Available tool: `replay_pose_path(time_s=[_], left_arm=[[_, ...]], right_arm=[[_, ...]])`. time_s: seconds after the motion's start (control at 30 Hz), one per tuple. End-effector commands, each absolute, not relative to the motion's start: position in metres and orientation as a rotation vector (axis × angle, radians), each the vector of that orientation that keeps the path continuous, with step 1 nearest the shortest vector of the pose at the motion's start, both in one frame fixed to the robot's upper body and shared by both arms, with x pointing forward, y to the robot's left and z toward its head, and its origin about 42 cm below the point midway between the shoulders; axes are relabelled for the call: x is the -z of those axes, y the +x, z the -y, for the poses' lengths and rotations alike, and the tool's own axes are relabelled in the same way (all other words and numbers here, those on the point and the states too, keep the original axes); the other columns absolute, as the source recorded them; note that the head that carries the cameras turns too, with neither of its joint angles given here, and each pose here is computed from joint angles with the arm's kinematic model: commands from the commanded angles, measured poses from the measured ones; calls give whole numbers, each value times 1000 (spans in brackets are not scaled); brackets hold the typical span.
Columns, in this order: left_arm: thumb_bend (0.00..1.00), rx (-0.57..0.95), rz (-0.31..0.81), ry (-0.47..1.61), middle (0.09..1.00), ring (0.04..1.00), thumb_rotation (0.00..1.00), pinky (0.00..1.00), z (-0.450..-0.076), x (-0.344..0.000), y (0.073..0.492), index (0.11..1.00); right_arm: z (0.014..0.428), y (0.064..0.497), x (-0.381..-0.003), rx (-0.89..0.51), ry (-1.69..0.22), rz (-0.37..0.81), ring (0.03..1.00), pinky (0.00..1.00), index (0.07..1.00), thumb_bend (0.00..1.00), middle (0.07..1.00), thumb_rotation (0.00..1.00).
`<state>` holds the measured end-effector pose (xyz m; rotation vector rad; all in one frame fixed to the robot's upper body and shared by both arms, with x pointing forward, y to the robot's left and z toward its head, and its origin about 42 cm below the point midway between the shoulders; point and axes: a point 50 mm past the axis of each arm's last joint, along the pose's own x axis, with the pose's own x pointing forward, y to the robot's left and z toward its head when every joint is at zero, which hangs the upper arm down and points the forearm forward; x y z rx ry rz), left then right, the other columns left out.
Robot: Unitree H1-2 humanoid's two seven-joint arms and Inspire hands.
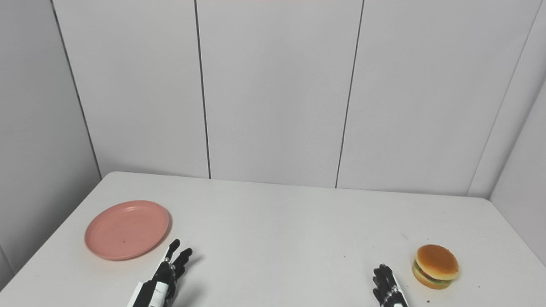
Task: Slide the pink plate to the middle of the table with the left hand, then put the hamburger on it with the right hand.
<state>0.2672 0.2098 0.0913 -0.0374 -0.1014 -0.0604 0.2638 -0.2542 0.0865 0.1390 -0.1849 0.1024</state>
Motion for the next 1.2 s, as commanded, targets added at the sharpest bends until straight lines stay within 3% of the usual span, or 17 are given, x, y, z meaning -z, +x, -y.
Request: replay_pose_path(time_s=[0.0, 0.4, 0.73, 1.0, 1.17], left_arm=[[800, 97, -9, -70, 916, 966, 930, 1000, -188, -63, 267, 962], [753, 98, -7, -72, 917, 969, 917, 1000, -189, -59, 270, 955], [798, 90, -2, -88, 914, 966, 920, 1000, -192, -63, 267, 955], [855, 74, 107, -122, 897, 948, 896, 1000, -199, -97, 268, 931], [856, 74, 202, -127, 919, 977, 930, 1000, -208, -124, 287, 962]], right_arm=[[274, 268, -59, -60, 126, 58, 993, 1000, 958, 773, 964, 967], [272, 272, -54, -66, 120, 63, 991, 1000, 953, 792, 959, 968], [269, 269, -56, -71, 120, 59, 990, 1000, 947, 789, 956, 968], [262, 264, -59, -83, 117, 52, 980, 1000, 941, 798, 948, 956], [261, 265, -59, -82, 120, 50, 986, 1000, 940, 808, 948, 946]])
